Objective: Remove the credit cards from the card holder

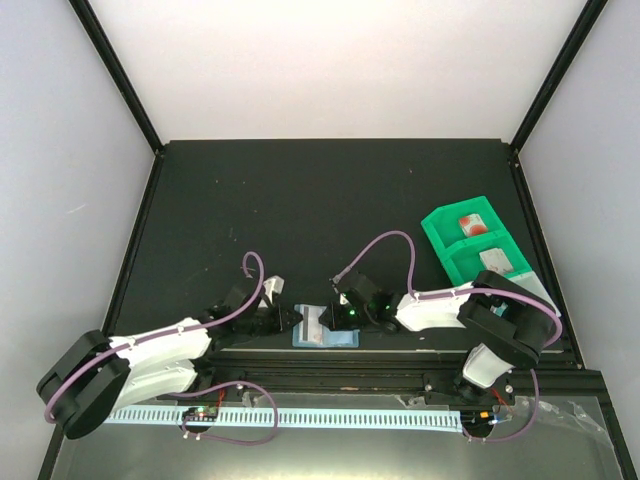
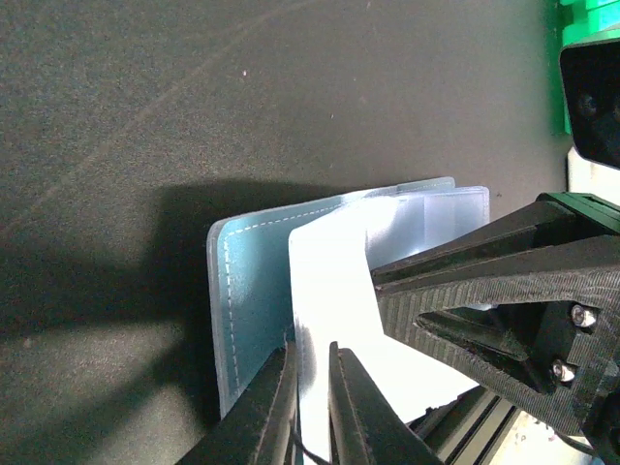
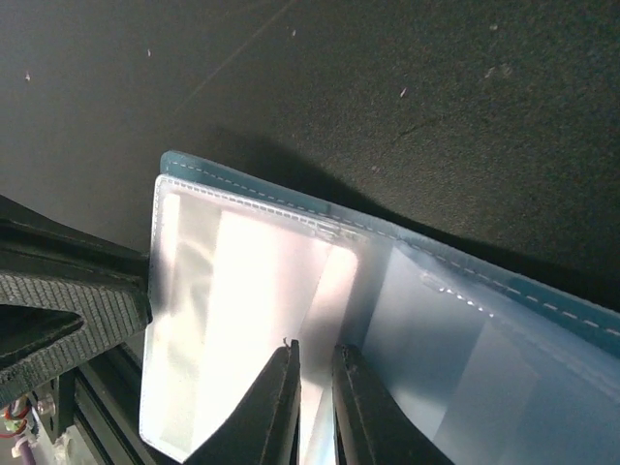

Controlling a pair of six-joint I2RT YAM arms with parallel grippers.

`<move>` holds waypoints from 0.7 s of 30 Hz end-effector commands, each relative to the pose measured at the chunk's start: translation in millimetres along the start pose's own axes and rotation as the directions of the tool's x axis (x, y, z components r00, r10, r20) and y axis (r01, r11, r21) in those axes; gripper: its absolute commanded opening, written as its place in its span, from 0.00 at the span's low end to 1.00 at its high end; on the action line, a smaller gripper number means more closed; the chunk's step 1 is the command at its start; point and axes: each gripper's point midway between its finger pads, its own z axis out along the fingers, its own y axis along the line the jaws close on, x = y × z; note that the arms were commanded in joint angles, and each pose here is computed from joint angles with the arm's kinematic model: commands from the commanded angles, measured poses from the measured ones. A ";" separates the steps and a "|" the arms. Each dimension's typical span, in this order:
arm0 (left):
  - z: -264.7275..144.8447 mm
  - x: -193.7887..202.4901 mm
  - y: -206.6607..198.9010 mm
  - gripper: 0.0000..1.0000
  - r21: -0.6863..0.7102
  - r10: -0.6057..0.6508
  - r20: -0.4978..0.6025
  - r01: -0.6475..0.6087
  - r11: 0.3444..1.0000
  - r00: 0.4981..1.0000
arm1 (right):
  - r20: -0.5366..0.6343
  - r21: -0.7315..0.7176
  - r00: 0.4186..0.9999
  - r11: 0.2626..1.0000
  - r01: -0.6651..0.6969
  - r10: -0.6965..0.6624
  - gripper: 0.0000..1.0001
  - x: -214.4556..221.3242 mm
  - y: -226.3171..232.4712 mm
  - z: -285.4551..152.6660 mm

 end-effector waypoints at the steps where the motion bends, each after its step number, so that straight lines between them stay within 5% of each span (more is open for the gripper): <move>1: -3.8 -4.1 -5.2 0.14 0.013 -0.005 0.013 0.005 1.000 1.000 | -0.025 -0.015 0.999 0.999 -0.031 0.031 0.13 9.5 -1.1 0.7; 8: -8.6 -0.5 -1.9 0.25 0.020 -0.019 0.024 0.018 1.000 1.000 | -0.043 0.019 0.998 0.999 -0.041 0.041 0.13 14.8 -5.3 6.4; 16: -22.3 -5.7 -22.8 0.55 0.121 0.007 0.075 -0.016 0.993 0.997 | -0.032 0.117 0.998 0.992 -0.041 0.045 0.01 20.5 -32.4 7.0; 21: -21.2 -1.3 -26.0 0.59 0.195 -0.022 0.076 0.007 0.981 0.997 | -0.030 0.118 0.998 0.992 -0.049 0.053 0.01 22.3 -35.8 9.4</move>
